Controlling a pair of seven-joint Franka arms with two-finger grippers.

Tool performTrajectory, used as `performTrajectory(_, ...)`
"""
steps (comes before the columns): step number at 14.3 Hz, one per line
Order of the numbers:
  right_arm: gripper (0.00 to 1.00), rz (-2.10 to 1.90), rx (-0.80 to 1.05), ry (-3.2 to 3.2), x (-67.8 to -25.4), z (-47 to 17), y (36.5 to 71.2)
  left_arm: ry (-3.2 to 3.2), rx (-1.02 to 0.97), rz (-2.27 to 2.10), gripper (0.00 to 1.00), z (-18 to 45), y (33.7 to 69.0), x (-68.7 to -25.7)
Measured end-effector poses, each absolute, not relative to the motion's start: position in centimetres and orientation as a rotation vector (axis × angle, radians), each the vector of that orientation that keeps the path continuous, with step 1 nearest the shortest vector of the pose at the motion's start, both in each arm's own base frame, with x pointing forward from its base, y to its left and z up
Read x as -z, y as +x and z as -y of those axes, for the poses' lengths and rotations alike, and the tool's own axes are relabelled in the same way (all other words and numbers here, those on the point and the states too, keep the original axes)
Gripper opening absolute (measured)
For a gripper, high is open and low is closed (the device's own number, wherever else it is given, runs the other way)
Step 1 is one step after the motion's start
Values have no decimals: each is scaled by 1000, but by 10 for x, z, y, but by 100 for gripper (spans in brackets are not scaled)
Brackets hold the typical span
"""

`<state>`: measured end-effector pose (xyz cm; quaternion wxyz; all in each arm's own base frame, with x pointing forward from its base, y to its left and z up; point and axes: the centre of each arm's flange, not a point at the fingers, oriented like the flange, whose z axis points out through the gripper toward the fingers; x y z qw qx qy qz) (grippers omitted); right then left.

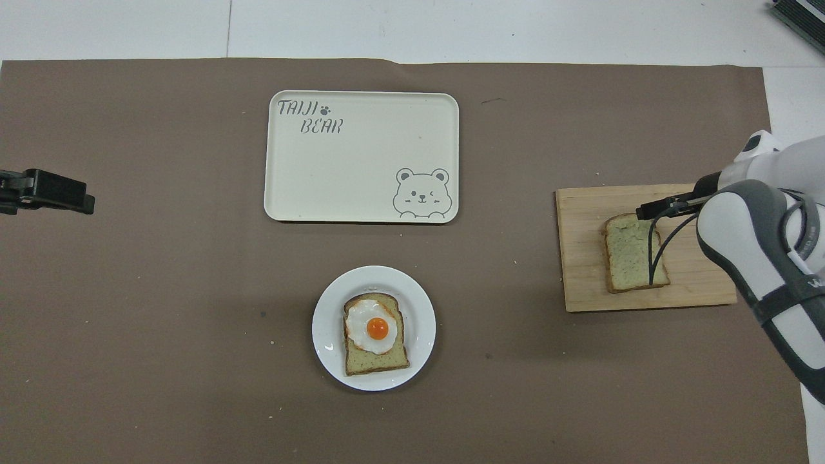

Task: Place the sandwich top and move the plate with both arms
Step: 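Reach the right gripper over the bread slice on the cutting board, then lower the right gripper and pinch the bread slice edge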

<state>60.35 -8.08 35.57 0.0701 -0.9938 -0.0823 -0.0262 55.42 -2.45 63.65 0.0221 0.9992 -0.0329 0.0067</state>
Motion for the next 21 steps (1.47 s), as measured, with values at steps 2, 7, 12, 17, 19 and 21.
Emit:
performTrajectory(2, 100, 257, 52, -2988, -341, 80, 600, 3096, -21, 102, 100, 25, 554, -637)
performTrajectory(7, 100, 285, -15, -2976, -317, 83, 585, 3096, -21, 102, 100, 25, 554, -637)
performTrajectory(12, 95, 296, -35, -2973, -306, 86, 577, 3096, -21, 102, 100, 25, 554, -637)
performTrajectory(17, 41, 295, -19, -2970, -310, 83, 577, 3096, -21, 102, 100, 25, 554, -637)
performTrajectory(19, 21, 287, -14, -2973, -312, 86, 577, 3096, -21, 102, 100, 25, 554, -637)
performTrajectory(21, 15, 276, -14, -2974, -312, 85, 577, 3096, -21, 102, 100, 25, 554, -637)
